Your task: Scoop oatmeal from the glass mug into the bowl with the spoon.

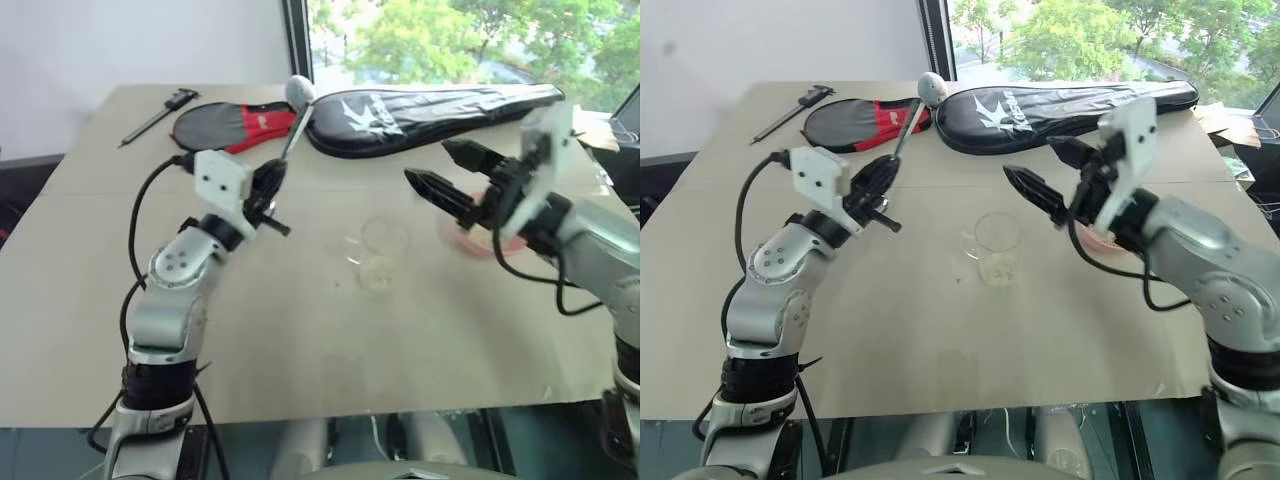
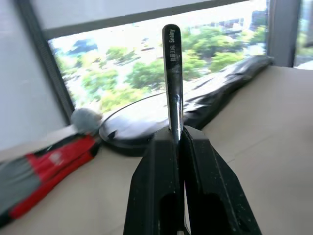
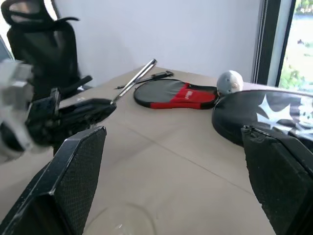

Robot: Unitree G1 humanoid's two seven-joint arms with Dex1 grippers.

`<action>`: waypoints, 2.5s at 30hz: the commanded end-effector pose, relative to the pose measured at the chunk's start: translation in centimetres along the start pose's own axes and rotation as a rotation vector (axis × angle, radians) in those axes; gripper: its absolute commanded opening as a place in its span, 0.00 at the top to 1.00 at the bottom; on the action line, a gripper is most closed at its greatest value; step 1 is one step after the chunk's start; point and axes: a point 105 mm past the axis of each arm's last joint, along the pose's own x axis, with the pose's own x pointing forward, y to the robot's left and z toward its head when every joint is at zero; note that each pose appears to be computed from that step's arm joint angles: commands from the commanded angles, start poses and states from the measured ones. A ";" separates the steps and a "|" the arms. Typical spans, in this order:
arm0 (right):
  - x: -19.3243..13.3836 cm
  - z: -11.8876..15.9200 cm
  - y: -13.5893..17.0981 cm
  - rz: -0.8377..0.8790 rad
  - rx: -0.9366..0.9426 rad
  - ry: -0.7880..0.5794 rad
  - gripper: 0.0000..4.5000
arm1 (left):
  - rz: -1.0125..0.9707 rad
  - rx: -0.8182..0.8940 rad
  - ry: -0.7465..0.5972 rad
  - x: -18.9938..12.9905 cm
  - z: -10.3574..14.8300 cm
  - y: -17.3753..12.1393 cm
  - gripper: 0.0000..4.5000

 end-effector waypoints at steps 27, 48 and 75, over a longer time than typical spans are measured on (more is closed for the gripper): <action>4.9 0.8 1.9 0.099 0.331 -0.014 0.67 | -0.228 0.093 -0.134 1.1 1.5 -3.5 1.00; 4.9 1.2 0.2 0.001 0.423 -0.069 1.00 | -0.233 0.090 -0.140 0.7 1.7 -2.5 0.35; -5.2 5.8 -10.8 -0.550 0.510 -0.303 1.00 | -0.258 -0.239 0.100 -3.8 -5.4 -7.8 0.35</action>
